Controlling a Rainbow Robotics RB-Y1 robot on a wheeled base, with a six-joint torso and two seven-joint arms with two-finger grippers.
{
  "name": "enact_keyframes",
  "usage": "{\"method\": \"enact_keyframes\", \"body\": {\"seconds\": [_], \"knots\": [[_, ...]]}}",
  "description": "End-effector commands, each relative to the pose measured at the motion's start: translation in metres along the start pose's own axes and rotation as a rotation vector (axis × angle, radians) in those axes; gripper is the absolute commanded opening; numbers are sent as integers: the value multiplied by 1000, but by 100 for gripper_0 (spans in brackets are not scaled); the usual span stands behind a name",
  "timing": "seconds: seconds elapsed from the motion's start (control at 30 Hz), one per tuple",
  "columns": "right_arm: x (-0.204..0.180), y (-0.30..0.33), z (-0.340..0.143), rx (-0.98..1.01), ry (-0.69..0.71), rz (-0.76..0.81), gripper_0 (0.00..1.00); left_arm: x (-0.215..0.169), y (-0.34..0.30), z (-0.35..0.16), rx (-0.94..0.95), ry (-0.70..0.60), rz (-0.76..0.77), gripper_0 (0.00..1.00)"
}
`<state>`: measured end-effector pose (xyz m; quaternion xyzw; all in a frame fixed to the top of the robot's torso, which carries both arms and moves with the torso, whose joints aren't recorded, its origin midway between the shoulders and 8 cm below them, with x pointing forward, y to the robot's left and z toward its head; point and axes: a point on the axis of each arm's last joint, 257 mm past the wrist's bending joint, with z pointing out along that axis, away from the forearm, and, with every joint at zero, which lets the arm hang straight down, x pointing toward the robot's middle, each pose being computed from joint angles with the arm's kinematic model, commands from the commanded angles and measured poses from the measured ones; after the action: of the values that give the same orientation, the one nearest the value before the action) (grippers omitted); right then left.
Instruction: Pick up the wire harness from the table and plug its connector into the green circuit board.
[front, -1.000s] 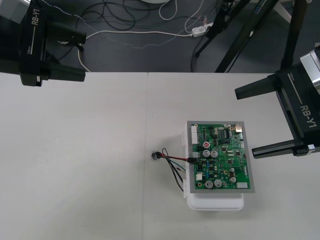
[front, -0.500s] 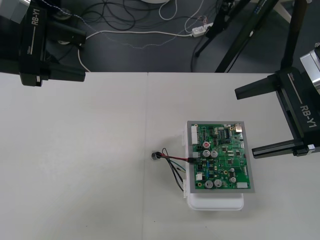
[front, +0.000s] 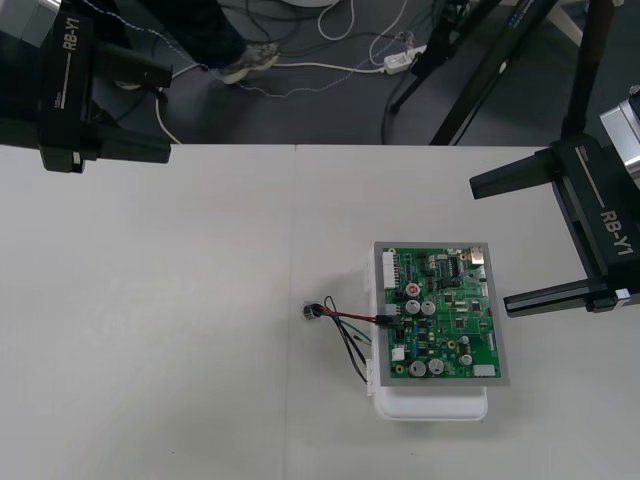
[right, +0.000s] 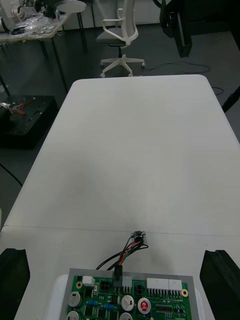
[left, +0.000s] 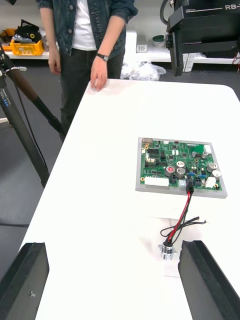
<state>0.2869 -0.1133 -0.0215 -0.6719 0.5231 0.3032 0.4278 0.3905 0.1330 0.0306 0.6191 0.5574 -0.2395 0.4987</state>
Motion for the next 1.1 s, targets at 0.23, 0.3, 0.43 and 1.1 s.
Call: {"method": "enact_keyframes", "body": {"seconds": [0.23, 0.3, 0.43, 1.1], "knots": [[4, 0, -9, 20, 46, -70, 100, -15, -8, 5, 34, -9, -19, 76], [4, 0, -9, 20, 46, -70, 100, -15, -8, 5, 34, -9, -19, 76], [4, 0, -9, 20, 46, -70, 100, -15, -8, 5, 34, -9, -19, 76], [4, 0, -9, 20, 46, -70, 100, -15, -8, 5, 34, -9, -19, 76]]}}
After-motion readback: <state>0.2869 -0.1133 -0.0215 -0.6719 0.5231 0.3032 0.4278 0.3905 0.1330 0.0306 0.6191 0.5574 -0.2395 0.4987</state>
